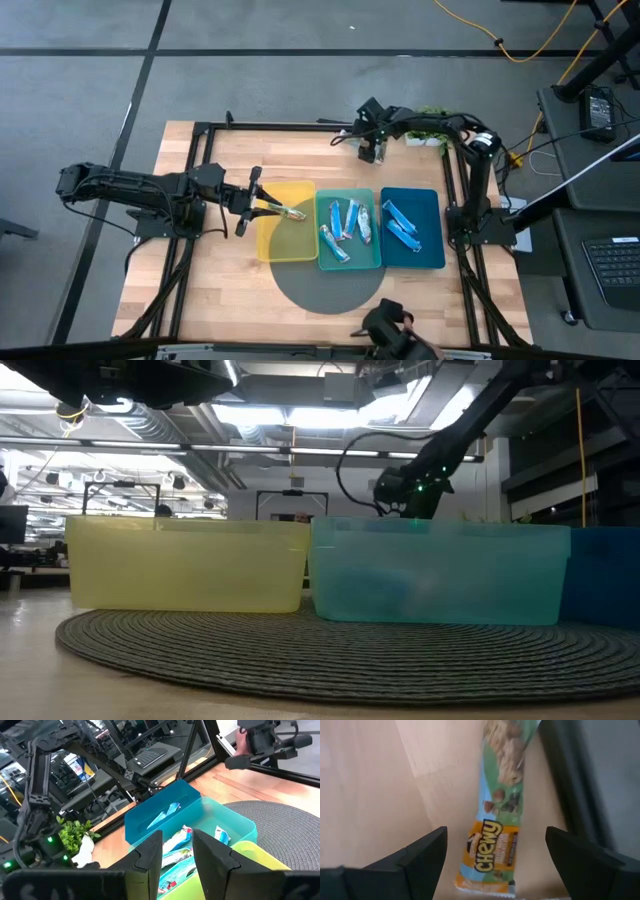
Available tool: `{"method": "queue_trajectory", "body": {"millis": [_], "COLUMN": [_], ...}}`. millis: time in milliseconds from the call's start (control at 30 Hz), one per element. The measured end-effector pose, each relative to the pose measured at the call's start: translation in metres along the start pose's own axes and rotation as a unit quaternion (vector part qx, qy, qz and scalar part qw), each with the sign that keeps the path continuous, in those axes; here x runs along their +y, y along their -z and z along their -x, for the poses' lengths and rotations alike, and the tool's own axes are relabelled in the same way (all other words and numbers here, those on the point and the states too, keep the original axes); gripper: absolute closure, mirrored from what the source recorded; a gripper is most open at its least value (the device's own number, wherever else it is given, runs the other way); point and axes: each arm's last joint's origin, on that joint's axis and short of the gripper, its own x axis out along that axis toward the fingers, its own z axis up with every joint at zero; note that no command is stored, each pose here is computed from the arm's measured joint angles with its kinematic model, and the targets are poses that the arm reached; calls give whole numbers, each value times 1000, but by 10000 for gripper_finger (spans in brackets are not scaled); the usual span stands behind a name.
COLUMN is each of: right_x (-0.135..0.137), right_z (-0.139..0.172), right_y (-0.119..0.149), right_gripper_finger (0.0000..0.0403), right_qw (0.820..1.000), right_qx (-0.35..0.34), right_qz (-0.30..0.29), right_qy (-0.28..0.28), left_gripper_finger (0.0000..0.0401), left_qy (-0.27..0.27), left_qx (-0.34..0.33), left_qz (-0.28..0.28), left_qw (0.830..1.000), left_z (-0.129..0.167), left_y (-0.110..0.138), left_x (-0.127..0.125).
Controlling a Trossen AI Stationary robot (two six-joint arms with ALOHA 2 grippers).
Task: Pick and place Granola Bars by type
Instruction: Put the yellow granola bar into the yellow bin
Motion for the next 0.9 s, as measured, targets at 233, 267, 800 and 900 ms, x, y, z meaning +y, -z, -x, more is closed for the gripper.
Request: {"method": "queue_trajectory", "body": {"millis": [233,267,800,900], "right_x": [0,0,2,2], "right_z": [-11,-11,-11,-11], "right_y": [1,1,1,1], "right_gripper_finger": [67,70,255,286], "right_qw": [1000,1000,999,999], "right_qx": [1,1,-10,-10], "right_qz": [-2,-2,-4,-5], "right_qy": [-3,-3,-33,-34], "left_gripper_finger": [301,301,301,301], "left_qy": [0,0,0,0], "left_qx": [0,0,0,0], "left_qz": [0,0,4,4], "left_qw": [1000,1000,1000,1000], "left_z": [0,0,0,0], "left_y": [0,0,0,0], "left_x": [0,0,0,0]}}
